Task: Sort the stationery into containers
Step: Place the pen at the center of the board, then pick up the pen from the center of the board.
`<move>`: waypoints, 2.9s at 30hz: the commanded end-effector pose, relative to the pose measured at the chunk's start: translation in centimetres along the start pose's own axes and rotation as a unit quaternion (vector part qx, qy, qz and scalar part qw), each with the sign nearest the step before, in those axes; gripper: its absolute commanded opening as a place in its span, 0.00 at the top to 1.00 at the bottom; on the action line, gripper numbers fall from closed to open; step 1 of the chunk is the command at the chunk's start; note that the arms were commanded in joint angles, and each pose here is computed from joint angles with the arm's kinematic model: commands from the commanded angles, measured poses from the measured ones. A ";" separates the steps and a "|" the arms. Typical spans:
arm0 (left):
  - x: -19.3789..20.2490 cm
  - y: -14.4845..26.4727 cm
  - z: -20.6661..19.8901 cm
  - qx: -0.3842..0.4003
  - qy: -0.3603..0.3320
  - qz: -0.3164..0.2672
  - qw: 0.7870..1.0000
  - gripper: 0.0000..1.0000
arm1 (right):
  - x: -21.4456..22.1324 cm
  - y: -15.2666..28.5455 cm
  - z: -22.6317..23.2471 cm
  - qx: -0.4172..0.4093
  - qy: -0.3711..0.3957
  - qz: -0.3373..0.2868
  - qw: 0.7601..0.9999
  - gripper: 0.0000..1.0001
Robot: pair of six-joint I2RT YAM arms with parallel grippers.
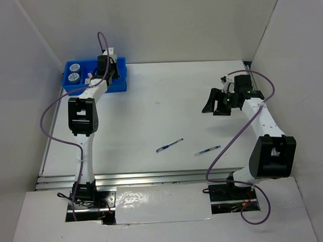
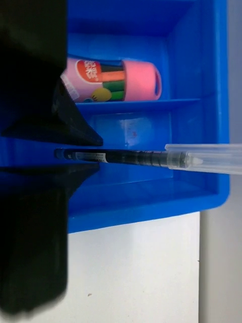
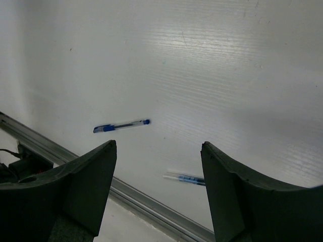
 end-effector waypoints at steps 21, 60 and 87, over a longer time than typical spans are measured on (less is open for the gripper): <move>-13.1 27.7 -7.3 0.306 -0.040 -0.060 0.949 0.36 | 5.9 -3.1 11.6 -0.066 0.517 0.099 0.848 0.37; 0.2 41.1 -7.2 0.327 0.005 -0.005 0.945 0.36 | 14.3 -15.0 8.0 -0.064 0.706 0.230 0.666 0.52; 0.3 40.5 -4.5 0.294 0.027 0.003 0.955 0.36 | 21.9 -17.0 13.6 -0.161 0.744 0.323 0.563 0.84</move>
Point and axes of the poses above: each gripper's point midway between its finger pads, its own y axis back along the fingers, its own z axis along the line the jaws close on, x = y × z, the point moved 1 cm from there along y, back along the fingers, and after that the axes turned 6 degrees about y, right-handed, at the moved point
